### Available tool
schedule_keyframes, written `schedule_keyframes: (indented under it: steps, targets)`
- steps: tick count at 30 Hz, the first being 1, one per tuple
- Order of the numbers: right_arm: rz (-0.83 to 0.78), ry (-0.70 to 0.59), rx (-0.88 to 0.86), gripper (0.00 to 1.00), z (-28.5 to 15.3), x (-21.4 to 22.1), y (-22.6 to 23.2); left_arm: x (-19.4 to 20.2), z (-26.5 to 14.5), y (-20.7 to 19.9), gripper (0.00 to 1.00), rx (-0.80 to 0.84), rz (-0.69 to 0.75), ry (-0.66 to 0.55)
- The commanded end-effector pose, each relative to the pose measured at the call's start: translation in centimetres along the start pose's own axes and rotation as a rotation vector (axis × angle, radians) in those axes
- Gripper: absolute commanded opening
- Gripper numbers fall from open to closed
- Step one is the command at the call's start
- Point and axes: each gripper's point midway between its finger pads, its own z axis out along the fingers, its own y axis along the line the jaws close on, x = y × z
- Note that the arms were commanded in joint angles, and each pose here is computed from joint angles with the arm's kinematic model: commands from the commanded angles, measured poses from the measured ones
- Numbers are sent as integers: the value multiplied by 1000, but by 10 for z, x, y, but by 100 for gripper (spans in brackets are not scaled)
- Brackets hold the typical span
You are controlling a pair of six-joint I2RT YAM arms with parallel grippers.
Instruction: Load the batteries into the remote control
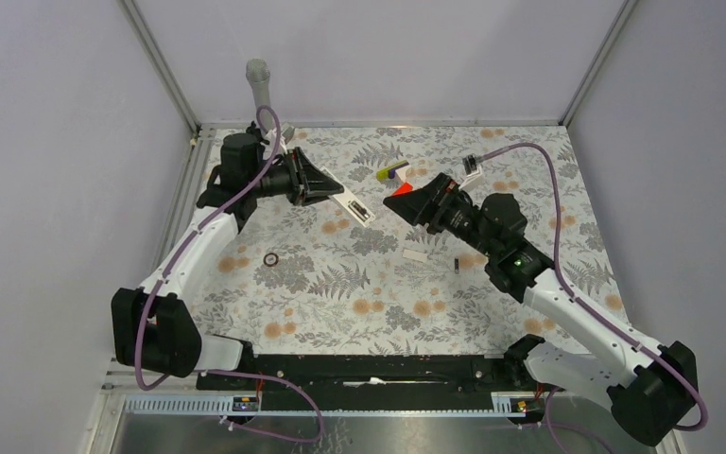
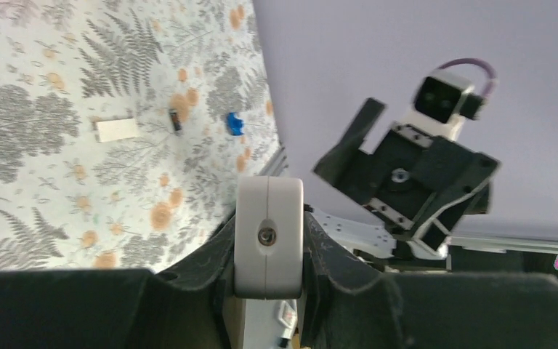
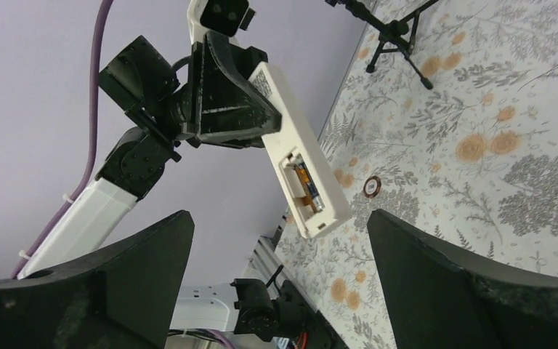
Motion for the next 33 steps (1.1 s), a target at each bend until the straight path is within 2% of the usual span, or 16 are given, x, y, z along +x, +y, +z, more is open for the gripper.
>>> schedule_keyframes:
  steps: [1, 8, 11, 17, 19, 26, 33]
  targets:
    - [-178, -33, 74, 95, 0, -22, 0, -5, -13, -14, 0, -19, 270, -49]
    - [-300, 93, 637, 83, -19, -31, -102, 0, -26, -20, 0, -31, 495, -79]
    - [-283, 188, 827, 78, -37, -27, -146, 1, -29, -22, 0, -34, 534, -89]
    - [-248, 306, 1123, 78, -80, -14, -225, 0, -33, -21, 0, -54, 555, -120]
    - [-232, 342, 1182, 75, -91, -8, -243, 1, -33, -20, 0, -56, 554, -120]
    - [-185, 497, 1251, 53, -105, 22, -278, 2, -33, -18, 0, -58, 545, -119]
    - [-185, 554, 1327, 49, -116, 32, -297, 4, -33, -20, 0, -43, 547, -116]
